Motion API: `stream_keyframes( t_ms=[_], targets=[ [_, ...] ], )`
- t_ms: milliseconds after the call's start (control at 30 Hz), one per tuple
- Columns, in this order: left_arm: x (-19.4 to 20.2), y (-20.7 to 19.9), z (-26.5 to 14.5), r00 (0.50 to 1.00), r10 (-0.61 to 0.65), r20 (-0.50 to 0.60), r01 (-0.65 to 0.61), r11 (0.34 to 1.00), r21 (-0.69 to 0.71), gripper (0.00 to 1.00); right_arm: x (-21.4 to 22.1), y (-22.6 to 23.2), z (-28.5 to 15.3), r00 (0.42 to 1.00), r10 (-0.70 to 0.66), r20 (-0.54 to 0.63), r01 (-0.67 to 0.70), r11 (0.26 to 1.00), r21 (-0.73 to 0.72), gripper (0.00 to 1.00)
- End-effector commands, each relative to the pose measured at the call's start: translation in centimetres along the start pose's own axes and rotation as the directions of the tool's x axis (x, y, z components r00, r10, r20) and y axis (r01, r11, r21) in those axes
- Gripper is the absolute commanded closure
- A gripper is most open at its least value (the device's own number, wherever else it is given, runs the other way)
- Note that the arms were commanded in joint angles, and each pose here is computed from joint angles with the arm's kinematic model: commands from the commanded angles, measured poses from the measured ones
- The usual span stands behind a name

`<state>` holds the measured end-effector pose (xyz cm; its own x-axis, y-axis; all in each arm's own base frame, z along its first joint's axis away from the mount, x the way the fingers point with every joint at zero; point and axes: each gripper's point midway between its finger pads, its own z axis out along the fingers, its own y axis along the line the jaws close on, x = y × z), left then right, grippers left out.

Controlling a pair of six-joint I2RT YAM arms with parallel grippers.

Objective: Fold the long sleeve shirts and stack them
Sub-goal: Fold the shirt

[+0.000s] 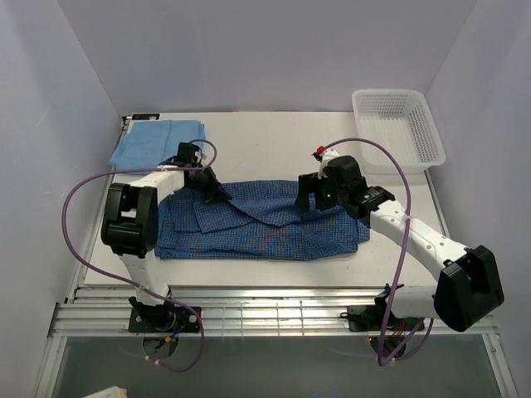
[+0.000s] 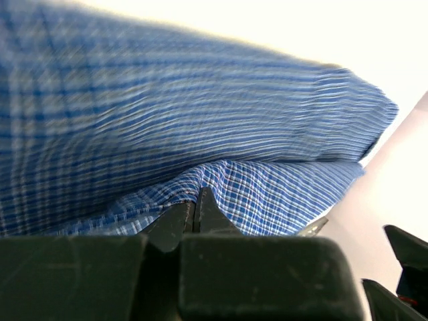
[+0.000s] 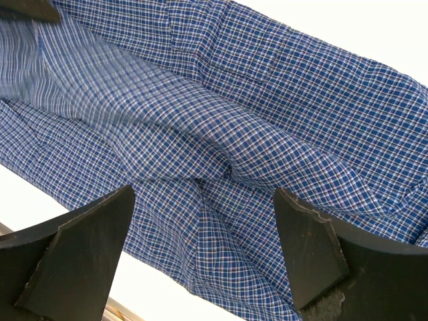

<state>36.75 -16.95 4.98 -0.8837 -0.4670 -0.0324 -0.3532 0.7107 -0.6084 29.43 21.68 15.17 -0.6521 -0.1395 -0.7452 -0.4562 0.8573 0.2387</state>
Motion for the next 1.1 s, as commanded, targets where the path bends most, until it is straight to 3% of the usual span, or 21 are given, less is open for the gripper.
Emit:
stream_keyframes(
  t_ms=[0, 167, 367, 433, 467, 667, 800, 833, 867, 900, 967, 1067],
  targets=[
    [-3.5, -5.3, -3.1, 0.974, 0.162, 0.159, -0.177, 0.98, 0.087, 1.0, -0.4, -0.1, -0.5, 1.0, -0.014, 0.026, 0.014, 1.0, 0.0, 0.1],
    [-5.8, -12.5, -8.8, 0.838, 0.396, 0.376, -0.471, 0.872, 0.131, 1.0, -0.2, -0.3, -0.6, 0.999, -0.027, 0.024, 0.027, 1.0, 0.005, 0.1],
    [-2.8, -13.7, -14.1, 0.676, 0.496, 0.545, -0.656, 0.742, 0.138, 1.0, -0.1, -0.6, -0.4, 0.998, -0.054, 0.021, 0.054, 0.998, 0.01, 0.1],
    [-1.6, -10.2, -12.6, 0.708, 0.465, 0.532, -0.603, 0.789, 0.113, 1.0, 0.2, -0.5, -0.2, 0.999, -0.054, 0.006, 0.054, 0.999, 0.0, 0.1],
    [-1.6, -9.1, -13.2, 0.699, 0.442, 0.562, -0.575, 0.814, 0.076, 1.0, 0.2, -0.5, -0.1, 0.999, -0.053, 0.004, 0.053, 0.999, -0.001, 0.1],
    [1.9, 0.7, -8.0, 0.844, 0.277, 0.459, -0.319, 0.948, 0.015, 1.0, 0.7, 0.0, 0.3, 0.997, -0.061, -0.037, 0.06, 0.998, -0.037, 0.1],
    [3.1, 5.7, -6.6, 0.875, 0.14, 0.464, -0.125, 0.99, -0.063, 1.0, 1.3, -0.1, 0.4, 0.994, -0.074, -0.084, 0.071, 0.997, -0.04, 0.1],
    [3.9, 6.9, -6.4, 0.881, 0.117, 0.458, -0.095, 0.993, -0.072, 0.97, 1.7, -0.2, 0.5, 0.992, -0.078, -0.102, 0.075, 0.997, -0.038, 0.1],
    [4.4, 7.4, -6.3, 0.884, 0.105, 0.455, -0.081, 0.994, -0.073, 0.86, 1.7, -0.2, 0.5, 0.991, -0.085, -0.105, 0.081, 0.996, -0.04, 0.1],
    [5.0, 8.1, -6.3, 0.892, 0.077, 0.445, -0.045, 0.996, -0.08, 0.66, 1.7, -0.2, 0.5, 0.99, -0.087, -0.107, 0.082, 0.996, -0.044, 0.1],
    [5.6, 8.7, -6.6, 0.89, 0.07, 0.451, -0.037, 0.996, -0.082, 0.61, 1.7, -0.2, 0.6, 0.99, -0.091, -0.111, 0.086, 0.995, -0.044, 0.1],
    [5.7, 8.7, -7.7, 0.879, 0.059, 0.474, -0.02, 0.996, -0.088, 0.22, 1.7, -0.1, 0.8, 0.988, -0.094, -0.12, 0.089, 0.995, -0.051, 0.1]
  ],
)
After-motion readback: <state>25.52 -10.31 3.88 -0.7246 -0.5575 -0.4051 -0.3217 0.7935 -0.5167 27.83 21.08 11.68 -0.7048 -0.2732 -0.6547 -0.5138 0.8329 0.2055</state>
